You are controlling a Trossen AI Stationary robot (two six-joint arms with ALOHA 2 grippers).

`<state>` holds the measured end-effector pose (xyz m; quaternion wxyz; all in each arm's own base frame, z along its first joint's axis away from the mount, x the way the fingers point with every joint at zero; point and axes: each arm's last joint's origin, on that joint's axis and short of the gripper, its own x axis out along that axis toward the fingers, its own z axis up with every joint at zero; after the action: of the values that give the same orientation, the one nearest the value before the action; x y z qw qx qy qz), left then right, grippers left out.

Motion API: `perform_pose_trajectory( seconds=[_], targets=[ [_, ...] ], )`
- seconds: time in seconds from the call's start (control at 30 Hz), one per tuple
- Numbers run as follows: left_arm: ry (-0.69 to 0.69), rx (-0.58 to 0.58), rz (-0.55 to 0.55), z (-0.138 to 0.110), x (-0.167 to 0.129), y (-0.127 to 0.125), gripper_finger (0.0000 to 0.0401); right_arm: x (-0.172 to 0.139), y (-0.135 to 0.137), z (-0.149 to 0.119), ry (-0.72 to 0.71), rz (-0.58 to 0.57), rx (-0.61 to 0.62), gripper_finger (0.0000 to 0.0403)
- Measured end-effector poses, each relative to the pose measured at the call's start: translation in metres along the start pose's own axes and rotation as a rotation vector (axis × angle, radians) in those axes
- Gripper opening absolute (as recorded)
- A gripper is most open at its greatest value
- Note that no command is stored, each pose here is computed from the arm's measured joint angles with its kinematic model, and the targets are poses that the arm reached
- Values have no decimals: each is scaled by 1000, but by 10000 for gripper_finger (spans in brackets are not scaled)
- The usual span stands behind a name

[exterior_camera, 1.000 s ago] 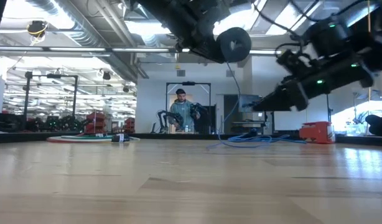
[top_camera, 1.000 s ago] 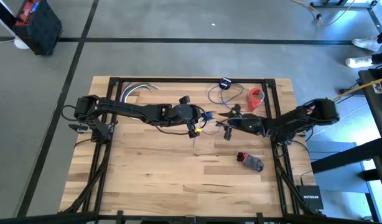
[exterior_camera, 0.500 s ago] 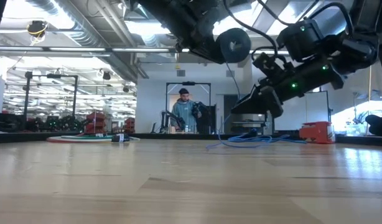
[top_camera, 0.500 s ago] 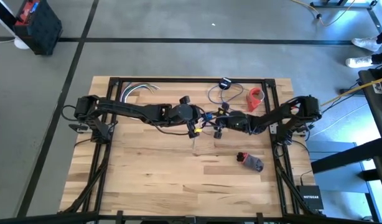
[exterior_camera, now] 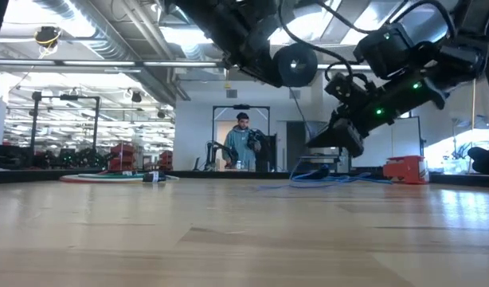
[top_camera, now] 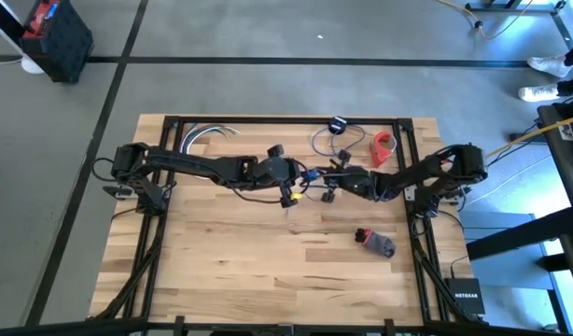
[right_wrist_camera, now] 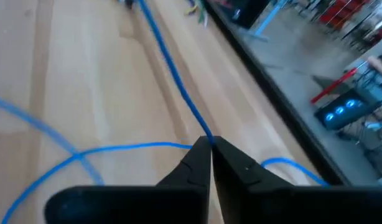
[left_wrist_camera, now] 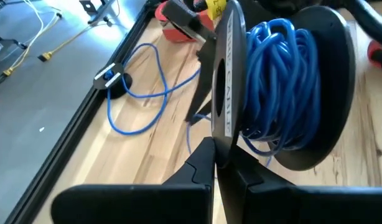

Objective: Coil cords
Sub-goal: Coil the blue wire onto the spool

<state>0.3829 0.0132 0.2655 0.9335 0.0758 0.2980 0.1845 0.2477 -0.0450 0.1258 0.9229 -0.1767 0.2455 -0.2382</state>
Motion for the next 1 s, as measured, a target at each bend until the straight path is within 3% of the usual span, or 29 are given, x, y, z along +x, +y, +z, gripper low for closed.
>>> perform_pose_trajectory(
  seconds=[0.17,0.33,0.57,0.8,1.0],
  targets=[
    [27,24,-1,-3,0,-1,1,-18,-10,5,66,31,91,5],
    [70,81,2,-11,3,1,1,-45,-26,18,57,68,279,10],
    [48,80,24,-16,13,8,1,-73,-38,39,-105,337,558,5],
    [89,128,80,-26,33,10,1,-78,-39,57,-272,525,684,4],
    [50,142,101,-23,34,9,1,-78,-41,61,-316,515,714,4]
  ],
)
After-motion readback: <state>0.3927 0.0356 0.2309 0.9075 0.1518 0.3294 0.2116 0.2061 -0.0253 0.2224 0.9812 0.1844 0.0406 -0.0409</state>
